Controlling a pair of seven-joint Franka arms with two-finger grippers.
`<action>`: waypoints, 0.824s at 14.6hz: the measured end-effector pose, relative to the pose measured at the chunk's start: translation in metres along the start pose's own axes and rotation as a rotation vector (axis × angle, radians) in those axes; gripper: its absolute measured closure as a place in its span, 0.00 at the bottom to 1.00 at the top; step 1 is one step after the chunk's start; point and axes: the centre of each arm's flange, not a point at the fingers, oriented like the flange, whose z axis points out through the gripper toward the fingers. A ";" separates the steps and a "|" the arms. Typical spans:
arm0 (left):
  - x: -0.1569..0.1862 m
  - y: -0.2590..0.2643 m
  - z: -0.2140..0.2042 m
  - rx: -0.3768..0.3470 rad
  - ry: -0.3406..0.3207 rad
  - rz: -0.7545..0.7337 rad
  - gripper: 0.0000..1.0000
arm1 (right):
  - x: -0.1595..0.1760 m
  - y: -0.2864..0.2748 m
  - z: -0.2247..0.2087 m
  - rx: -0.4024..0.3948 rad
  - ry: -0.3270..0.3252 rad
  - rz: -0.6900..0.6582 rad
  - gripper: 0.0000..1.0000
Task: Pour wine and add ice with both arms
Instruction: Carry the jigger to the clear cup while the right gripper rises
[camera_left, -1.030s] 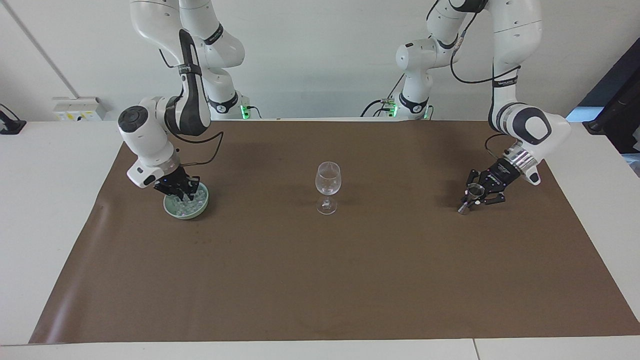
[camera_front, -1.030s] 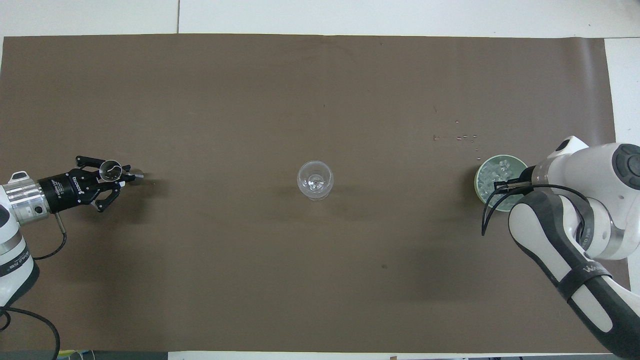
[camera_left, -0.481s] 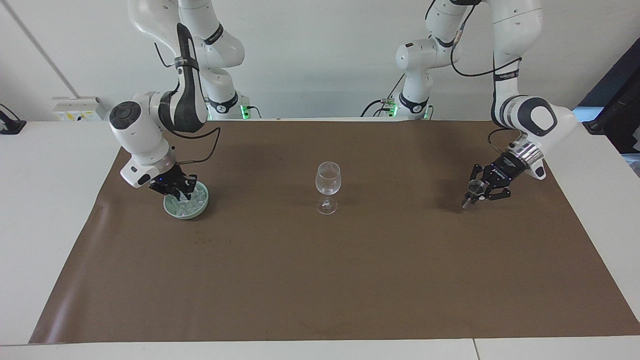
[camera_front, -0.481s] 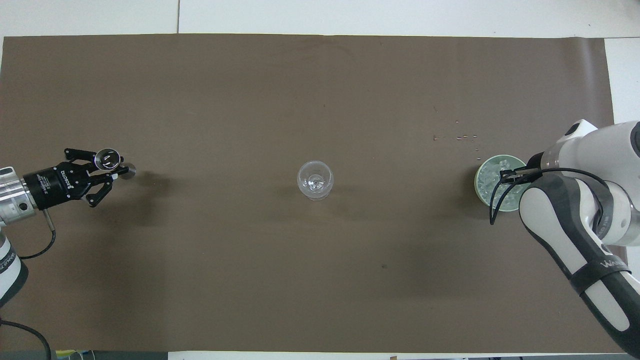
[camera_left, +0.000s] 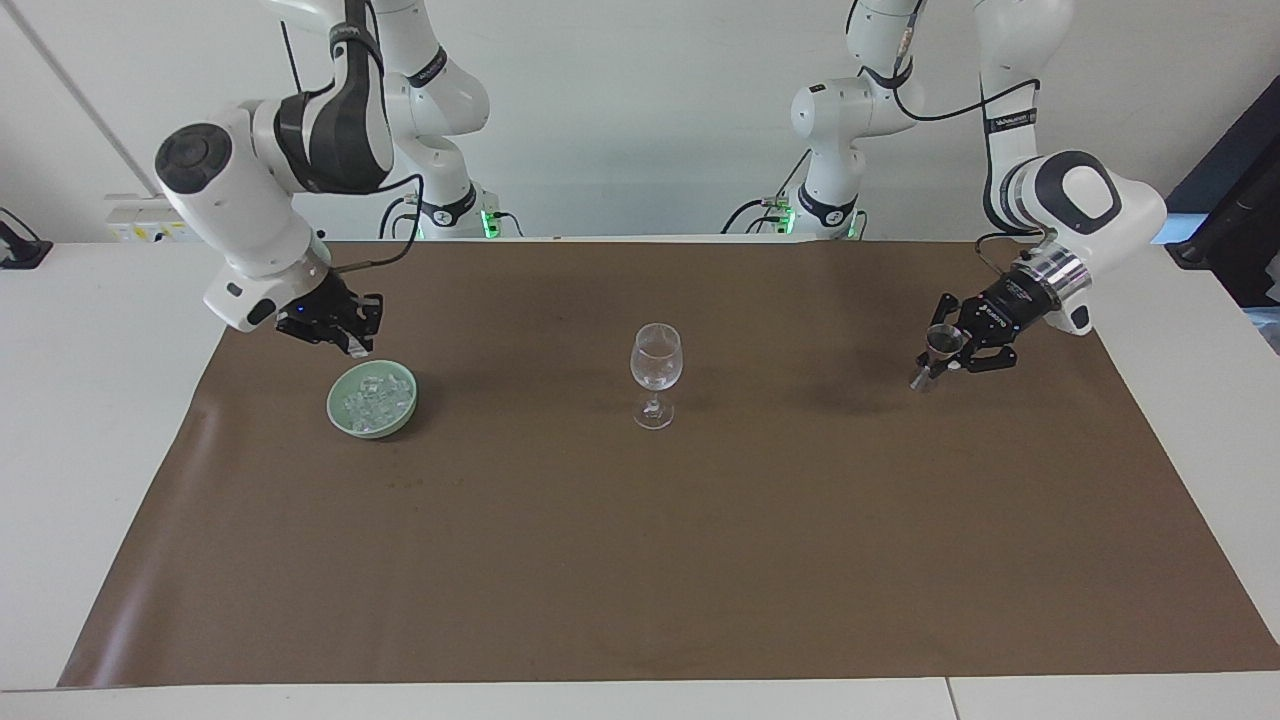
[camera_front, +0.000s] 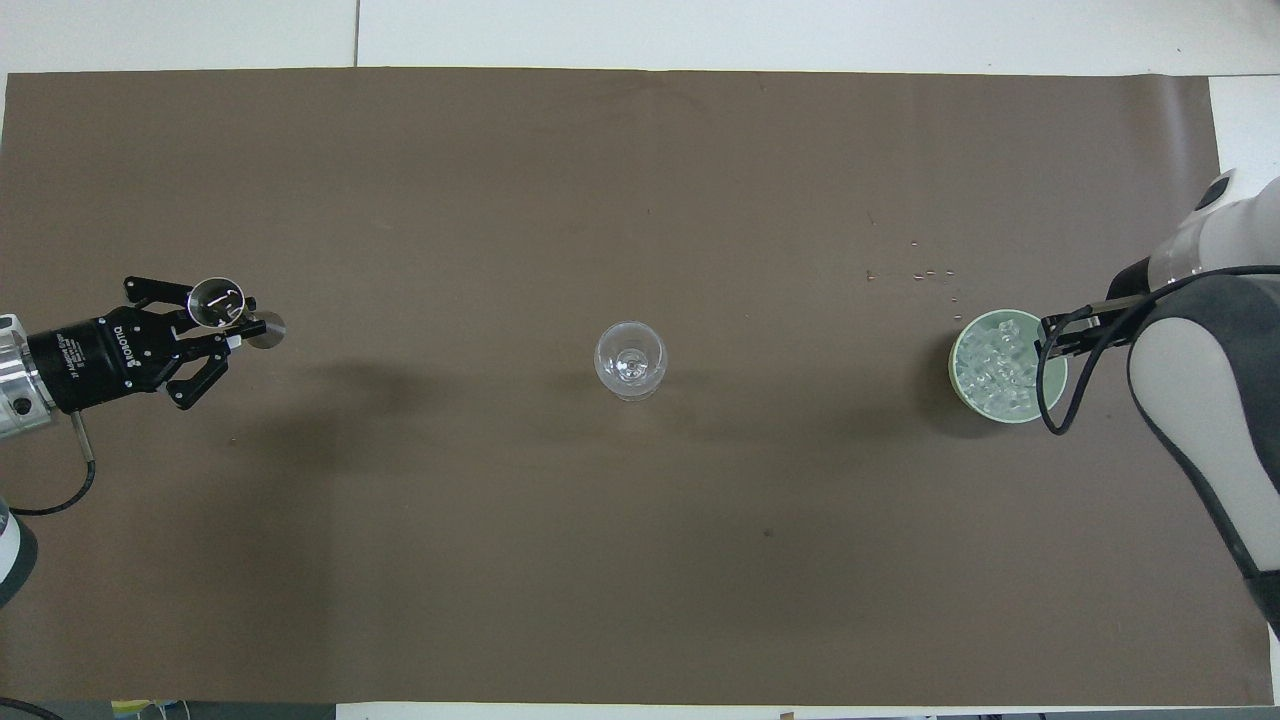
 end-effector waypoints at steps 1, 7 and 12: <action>-0.014 -0.004 0.005 0.012 -0.007 -0.003 0.77 | -0.005 -0.006 -0.027 -0.002 0.011 -0.010 0.74; -0.094 -0.047 0.048 0.142 0.025 -0.036 0.78 | -0.006 -0.005 -0.070 -0.011 0.067 -0.009 0.74; -0.152 -0.084 0.108 0.202 0.146 0.006 0.78 | 0.001 -0.005 -0.082 -0.011 0.066 -0.010 0.74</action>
